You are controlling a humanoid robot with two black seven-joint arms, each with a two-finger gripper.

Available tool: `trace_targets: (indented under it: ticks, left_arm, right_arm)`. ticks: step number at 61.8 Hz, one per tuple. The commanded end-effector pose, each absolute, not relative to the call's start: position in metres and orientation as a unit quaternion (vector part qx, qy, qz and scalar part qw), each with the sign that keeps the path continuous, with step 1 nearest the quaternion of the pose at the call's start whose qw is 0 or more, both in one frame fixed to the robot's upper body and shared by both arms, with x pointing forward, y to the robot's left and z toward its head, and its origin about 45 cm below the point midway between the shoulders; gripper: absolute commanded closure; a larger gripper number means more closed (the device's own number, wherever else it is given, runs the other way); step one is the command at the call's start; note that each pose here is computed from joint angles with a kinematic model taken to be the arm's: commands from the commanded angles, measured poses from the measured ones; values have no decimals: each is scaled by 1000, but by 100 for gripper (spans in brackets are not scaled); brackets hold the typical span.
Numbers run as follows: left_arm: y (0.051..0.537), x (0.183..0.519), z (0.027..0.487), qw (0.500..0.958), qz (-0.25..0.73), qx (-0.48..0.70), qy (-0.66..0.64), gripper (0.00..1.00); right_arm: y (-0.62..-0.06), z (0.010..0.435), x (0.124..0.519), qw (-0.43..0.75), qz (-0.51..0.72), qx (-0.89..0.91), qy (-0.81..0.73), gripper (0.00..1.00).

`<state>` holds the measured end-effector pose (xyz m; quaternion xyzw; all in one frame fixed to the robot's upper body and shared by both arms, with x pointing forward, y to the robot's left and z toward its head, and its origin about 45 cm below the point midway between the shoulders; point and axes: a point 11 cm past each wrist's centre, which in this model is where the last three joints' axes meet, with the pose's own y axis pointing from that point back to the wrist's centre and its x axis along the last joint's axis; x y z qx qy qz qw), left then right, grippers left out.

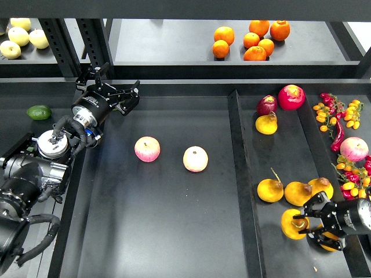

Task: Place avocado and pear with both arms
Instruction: 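Move the held pear toward the other pears and open the right gripper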

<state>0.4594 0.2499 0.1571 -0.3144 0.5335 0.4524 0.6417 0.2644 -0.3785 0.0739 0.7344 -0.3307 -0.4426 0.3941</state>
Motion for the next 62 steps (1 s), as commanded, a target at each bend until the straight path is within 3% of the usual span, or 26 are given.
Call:
trace_targets:
  ticks: [1,18,39,54,62]
  left_arm:
    - [250,459,157,641,453,-314,534,1]
    - [250,459,156,640,453,-315,534,1]
    - [250,459,156,640,453,-315,534,1]
    - [250,459,157,641,453,-315,534,1]
    - [251,459,156,640,453,-315,534,1]
  right_arm:
    - [-376,64,256,398,-450,730,-326,95]
    - [-374,50,245,396,-464,722,-326,94]
    - [-379,45,243,399,-468,715,-333,80]
    - [-378,48,247,394,-465,718,-336,55]
    - [-378,52,252,387,-462,722,-340,33]
